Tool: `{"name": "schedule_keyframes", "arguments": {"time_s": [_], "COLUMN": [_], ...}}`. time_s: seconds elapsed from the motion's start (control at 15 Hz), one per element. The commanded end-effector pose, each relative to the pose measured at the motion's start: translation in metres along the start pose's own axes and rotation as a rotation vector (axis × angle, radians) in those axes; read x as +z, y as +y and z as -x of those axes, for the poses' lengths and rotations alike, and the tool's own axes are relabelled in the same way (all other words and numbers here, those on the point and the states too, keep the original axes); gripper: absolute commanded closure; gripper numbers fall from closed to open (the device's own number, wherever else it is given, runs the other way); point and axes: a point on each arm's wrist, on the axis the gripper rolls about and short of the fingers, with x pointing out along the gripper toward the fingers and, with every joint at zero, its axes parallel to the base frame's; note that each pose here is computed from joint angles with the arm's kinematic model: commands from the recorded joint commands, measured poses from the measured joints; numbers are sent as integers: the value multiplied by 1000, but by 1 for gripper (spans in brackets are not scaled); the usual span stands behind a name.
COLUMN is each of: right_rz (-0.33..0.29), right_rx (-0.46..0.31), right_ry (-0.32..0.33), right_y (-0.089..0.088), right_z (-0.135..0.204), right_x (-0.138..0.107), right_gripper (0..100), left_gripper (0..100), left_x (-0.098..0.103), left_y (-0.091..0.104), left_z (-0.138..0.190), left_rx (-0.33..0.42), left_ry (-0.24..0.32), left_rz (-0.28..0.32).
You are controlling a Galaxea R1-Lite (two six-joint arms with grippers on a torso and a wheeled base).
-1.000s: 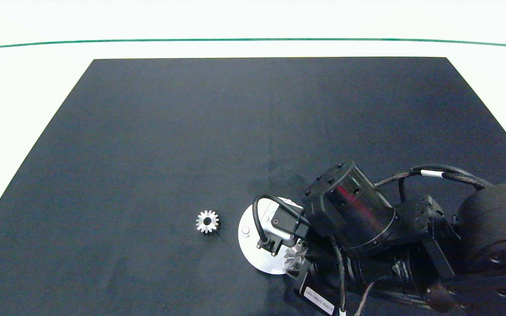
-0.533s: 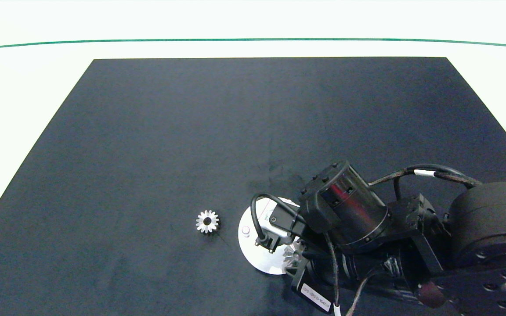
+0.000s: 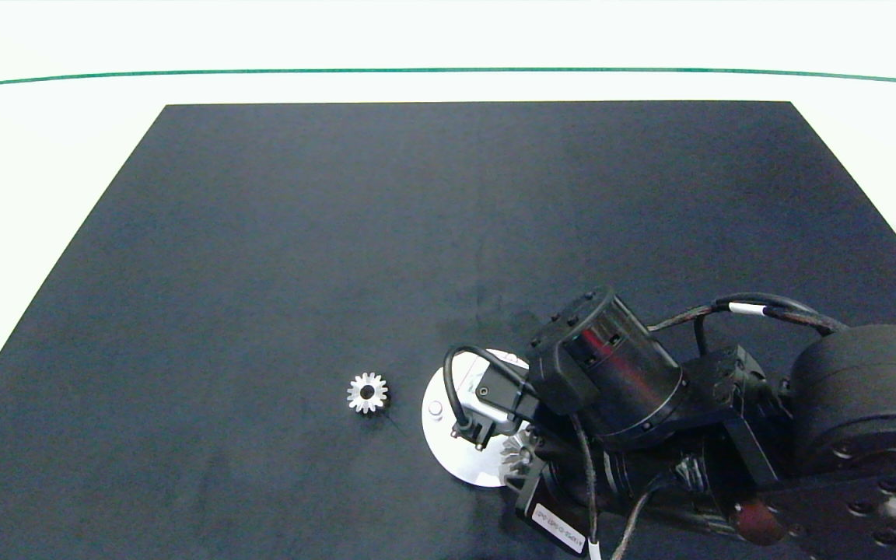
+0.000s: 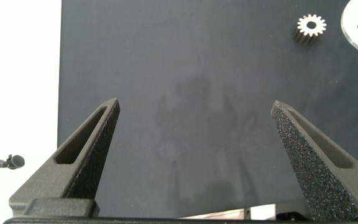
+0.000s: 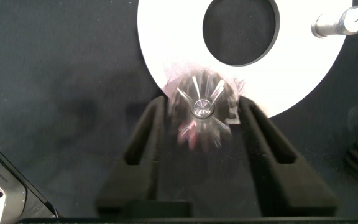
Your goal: Install three planetary gears onto the carrier pins
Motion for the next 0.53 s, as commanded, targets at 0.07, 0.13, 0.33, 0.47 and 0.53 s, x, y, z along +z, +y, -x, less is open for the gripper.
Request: {"name": "schedule_keyframes", "arguments": {"time_s": [0.07, 0.13, 0.33, 0.47, 0.53], "right_rz": [2, 2, -22, -78, -108], "right_rx": [-1, -1, -21, -72, -101], "right_ry": [4, 4, -45, -115, -127], "right_y": [0, 0, -9, -31, -42], "right_z": [-1, -1, 21, 62, 80], "right_x": [0, 0, -2, -12, -20], "right_gripper": [0, 0, 0, 0, 0], "left_gripper": [0, 0, 0, 0, 0], "left_x": [0, 0, 0, -2, -2], "left_y": [0, 0, 0, 0, 0], "left_z": [0, 0, 0, -1, -1], "left_rx": [-2, -2, -2, -5, -4], "left_ry": [3, 3, 3, 7, 10], "left_rz": [-1, -1, -1, -1, -1]}}
